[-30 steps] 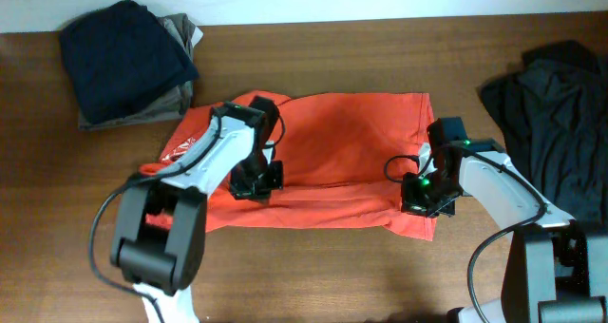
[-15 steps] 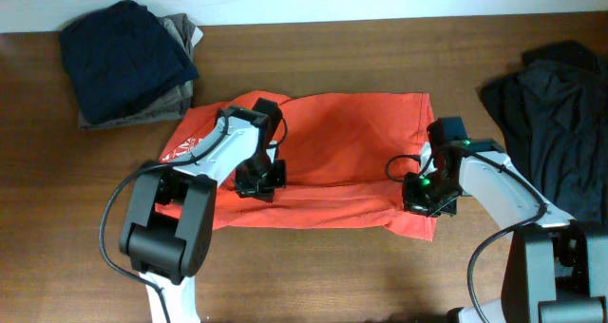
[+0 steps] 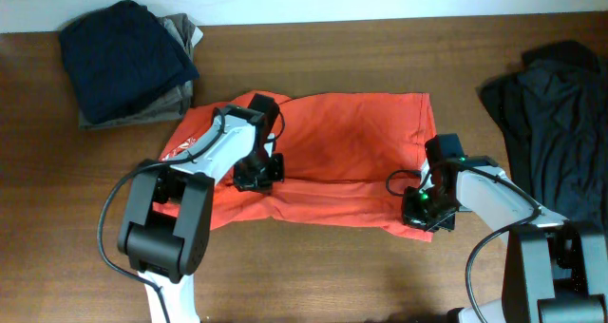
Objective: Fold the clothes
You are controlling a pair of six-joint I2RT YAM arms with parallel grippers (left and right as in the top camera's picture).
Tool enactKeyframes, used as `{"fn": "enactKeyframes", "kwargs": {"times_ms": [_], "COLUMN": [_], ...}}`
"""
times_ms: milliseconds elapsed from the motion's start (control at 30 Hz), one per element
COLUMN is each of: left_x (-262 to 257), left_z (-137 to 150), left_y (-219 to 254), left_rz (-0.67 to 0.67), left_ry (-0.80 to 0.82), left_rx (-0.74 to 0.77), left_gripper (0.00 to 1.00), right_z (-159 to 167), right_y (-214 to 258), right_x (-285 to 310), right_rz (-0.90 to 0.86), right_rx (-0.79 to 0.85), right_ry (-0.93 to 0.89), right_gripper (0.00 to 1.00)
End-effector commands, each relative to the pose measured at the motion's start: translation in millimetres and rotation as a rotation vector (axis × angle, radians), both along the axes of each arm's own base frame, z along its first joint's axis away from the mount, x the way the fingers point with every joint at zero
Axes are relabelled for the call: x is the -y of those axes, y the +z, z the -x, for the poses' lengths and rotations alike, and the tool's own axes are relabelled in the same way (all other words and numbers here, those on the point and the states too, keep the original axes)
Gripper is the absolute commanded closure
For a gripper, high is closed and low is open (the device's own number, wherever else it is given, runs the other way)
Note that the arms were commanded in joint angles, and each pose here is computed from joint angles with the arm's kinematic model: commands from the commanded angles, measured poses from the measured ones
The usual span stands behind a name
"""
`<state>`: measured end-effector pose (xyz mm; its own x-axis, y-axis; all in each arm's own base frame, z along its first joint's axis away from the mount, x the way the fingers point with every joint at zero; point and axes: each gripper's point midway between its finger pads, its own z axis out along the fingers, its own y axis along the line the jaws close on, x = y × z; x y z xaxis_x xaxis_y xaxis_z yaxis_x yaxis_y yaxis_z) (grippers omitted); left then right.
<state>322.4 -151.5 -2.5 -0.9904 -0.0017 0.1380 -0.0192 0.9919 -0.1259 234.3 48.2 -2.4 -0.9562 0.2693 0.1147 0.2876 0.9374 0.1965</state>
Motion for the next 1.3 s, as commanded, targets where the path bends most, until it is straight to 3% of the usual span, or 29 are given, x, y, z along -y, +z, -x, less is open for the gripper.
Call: {"fn": "enactKeyframes", "kwargs": {"times_ms": [0, 467, 700, 1033, 1267], "left_x": [-26, -45, -58, -73, -72], "left_z": [-12, -10, -45, -64, -89], "left_y": [-14, -9, 5, 34, 92], "left_rz": [-0.109, -0.216, -0.311, -0.419, -0.445], "left_ry": [-0.012, -0.031, -0.032, -0.034, -0.018], "left_rx": [0.039, 0.031, 0.161, 0.221, 0.287], "left_gripper": [0.99, 0.94, 0.9, 0.85, 0.81], "right_z": [7, 16, 18, 18, -11], "right_y": [-7, -7, -7, -5, 46], "right_x": [21, 68, 77, 88, 95], "right_rz": [0.128, 0.19, 0.235, 0.246, 0.241], "right_rx": [-0.022, -0.068, -0.073, -0.083, -0.058], "right_ry": [-0.05, -0.196, -0.203, -0.276, -0.294], "right_gripper": [0.85, 0.86, 0.86, 0.89, 0.89]}}
